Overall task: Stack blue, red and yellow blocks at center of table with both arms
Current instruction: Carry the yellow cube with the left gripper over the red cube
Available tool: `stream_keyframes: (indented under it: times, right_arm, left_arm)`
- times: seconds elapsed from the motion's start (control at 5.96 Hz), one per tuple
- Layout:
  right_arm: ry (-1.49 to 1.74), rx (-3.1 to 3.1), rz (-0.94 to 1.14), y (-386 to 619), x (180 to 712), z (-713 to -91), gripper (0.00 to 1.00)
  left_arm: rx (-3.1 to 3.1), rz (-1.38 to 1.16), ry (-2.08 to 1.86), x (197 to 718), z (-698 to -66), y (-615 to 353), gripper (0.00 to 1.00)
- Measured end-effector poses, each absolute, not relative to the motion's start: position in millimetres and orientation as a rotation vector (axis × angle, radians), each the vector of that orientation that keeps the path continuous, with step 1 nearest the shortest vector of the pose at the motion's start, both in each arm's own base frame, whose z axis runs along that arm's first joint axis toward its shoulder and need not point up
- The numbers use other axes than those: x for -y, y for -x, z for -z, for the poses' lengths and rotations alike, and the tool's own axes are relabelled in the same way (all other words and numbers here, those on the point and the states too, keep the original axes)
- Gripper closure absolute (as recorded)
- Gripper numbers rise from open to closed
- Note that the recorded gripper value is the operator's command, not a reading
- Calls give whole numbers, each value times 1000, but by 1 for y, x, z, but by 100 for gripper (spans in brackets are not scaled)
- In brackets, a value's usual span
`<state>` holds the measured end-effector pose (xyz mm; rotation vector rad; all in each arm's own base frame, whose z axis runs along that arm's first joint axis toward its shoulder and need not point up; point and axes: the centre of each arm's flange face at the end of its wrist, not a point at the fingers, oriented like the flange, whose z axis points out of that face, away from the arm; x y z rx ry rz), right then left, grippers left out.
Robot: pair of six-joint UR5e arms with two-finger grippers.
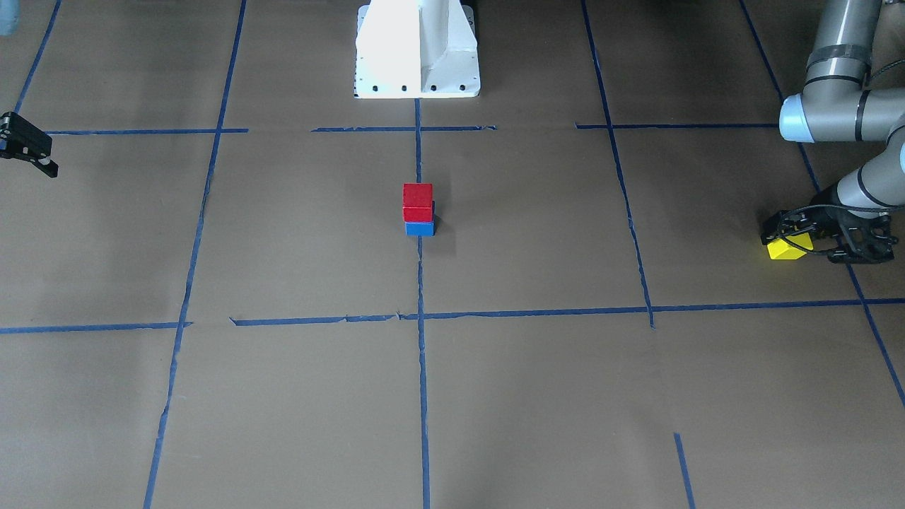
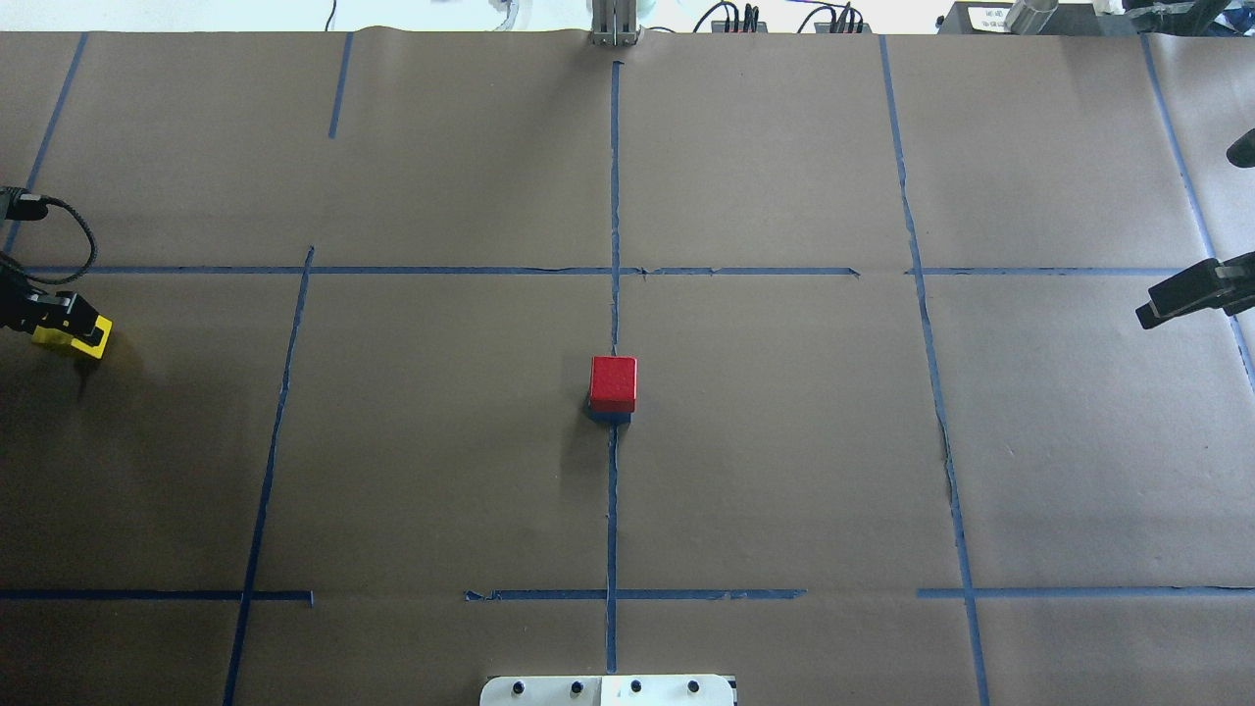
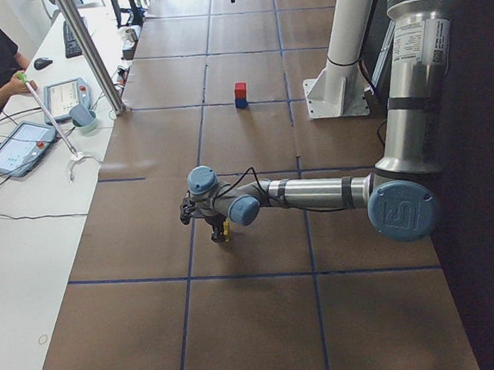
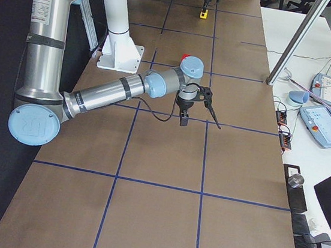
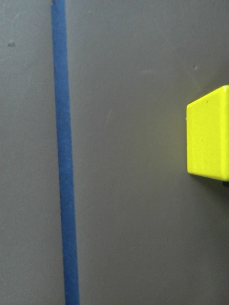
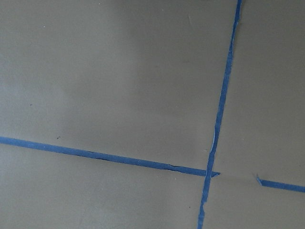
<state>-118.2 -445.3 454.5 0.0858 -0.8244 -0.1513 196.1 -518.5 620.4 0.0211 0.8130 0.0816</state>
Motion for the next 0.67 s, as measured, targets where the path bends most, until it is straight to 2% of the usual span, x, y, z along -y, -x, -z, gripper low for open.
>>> stream_keyframes:
  times: [0.17, 0.34, 0.67]
  right_arm:
    - [-86, 825, 151, 118, 445, -454, 0]
    - [-87, 825, 151, 118, 445, -454, 0]
    - [-86, 824, 151, 118, 446, -455, 0]
  left_arm:
    - [-837, -90, -70, 528, -578, -201, 100]
    - [-870, -88, -92, 534, -507, -223, 100]
    - [-877, -97, -46, 502, -323, -348, 100]
